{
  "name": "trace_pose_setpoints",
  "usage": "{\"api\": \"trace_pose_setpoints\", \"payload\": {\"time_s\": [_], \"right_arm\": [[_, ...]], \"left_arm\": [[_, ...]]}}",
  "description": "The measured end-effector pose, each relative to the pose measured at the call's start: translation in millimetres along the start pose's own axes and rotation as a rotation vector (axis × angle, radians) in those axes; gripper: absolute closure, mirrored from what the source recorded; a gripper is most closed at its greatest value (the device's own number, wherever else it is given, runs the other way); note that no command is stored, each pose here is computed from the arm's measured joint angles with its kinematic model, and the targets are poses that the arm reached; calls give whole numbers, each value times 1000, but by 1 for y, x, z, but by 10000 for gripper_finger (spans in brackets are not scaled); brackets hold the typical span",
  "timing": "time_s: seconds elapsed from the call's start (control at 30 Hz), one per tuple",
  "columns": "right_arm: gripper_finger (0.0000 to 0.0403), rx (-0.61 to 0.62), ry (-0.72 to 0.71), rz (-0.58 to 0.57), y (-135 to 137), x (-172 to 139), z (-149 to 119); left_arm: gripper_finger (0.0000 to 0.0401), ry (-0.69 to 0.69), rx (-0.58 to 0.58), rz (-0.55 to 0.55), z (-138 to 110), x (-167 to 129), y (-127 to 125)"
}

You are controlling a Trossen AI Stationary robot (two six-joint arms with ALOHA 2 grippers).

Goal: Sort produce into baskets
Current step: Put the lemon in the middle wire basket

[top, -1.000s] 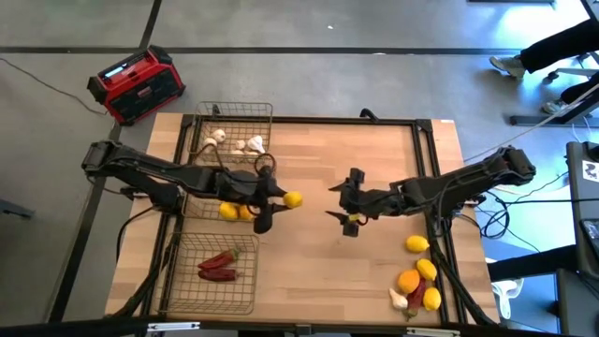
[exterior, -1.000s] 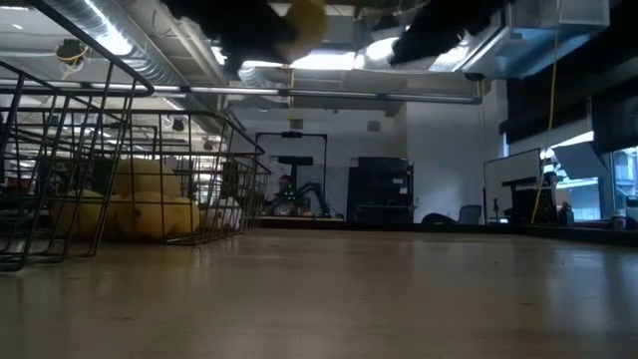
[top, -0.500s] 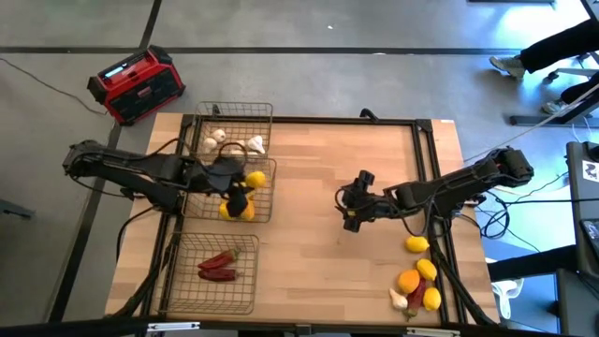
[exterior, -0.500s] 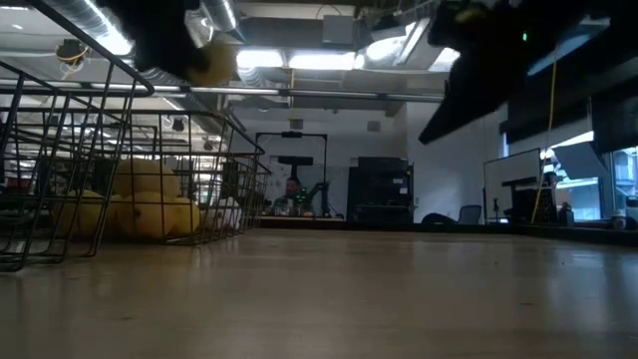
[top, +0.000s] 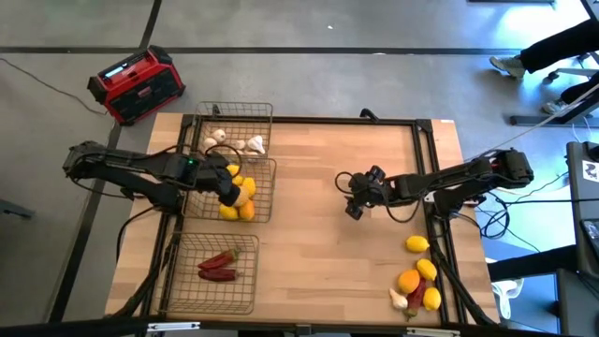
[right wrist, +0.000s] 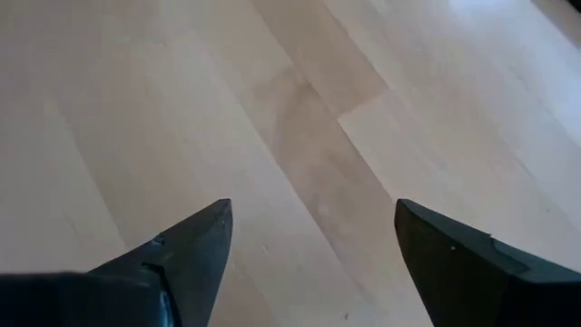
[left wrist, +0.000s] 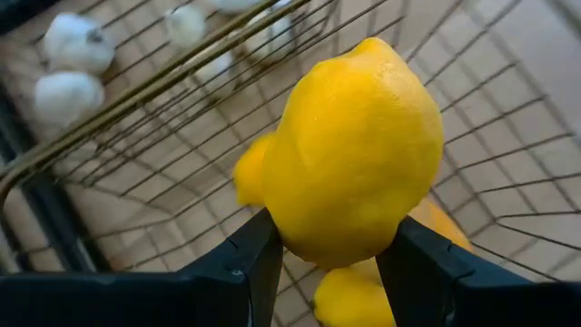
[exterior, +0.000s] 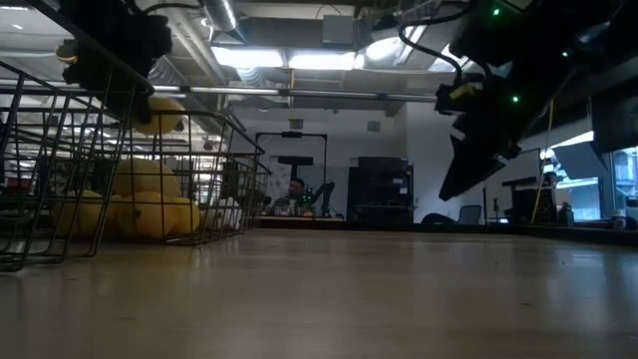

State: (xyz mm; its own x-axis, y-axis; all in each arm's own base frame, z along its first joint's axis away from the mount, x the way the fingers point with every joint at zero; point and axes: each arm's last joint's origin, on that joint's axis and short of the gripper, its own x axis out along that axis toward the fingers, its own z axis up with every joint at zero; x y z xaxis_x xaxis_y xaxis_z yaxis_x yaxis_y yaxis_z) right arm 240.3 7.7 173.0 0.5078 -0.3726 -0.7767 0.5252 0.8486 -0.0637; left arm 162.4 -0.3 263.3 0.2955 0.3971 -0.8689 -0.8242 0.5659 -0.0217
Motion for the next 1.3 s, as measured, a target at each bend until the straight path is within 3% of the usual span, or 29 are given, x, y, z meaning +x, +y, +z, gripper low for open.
{"api": "trace_pose_setpoints", "payload": {"time_s": [0.5, 0.97, 1.2, 1.3], "right_arm": [[100, 16, -34, 20, 2, 1, 1], [100, 16, -33, 19, 2, 1, 1], [100, 16, -33, 19, 2, 1, 1], [100, 15, -33, 19, 2, 1, 1]], "left_arm": [[248, 196, 62, 207, 1, 33, -6], [248, 344, 366, 293, -5, 62, -16], [248, 434, 460, 296, -22, 77, -7], [248, 443, 450, 310, -29, 83, -2]]}}
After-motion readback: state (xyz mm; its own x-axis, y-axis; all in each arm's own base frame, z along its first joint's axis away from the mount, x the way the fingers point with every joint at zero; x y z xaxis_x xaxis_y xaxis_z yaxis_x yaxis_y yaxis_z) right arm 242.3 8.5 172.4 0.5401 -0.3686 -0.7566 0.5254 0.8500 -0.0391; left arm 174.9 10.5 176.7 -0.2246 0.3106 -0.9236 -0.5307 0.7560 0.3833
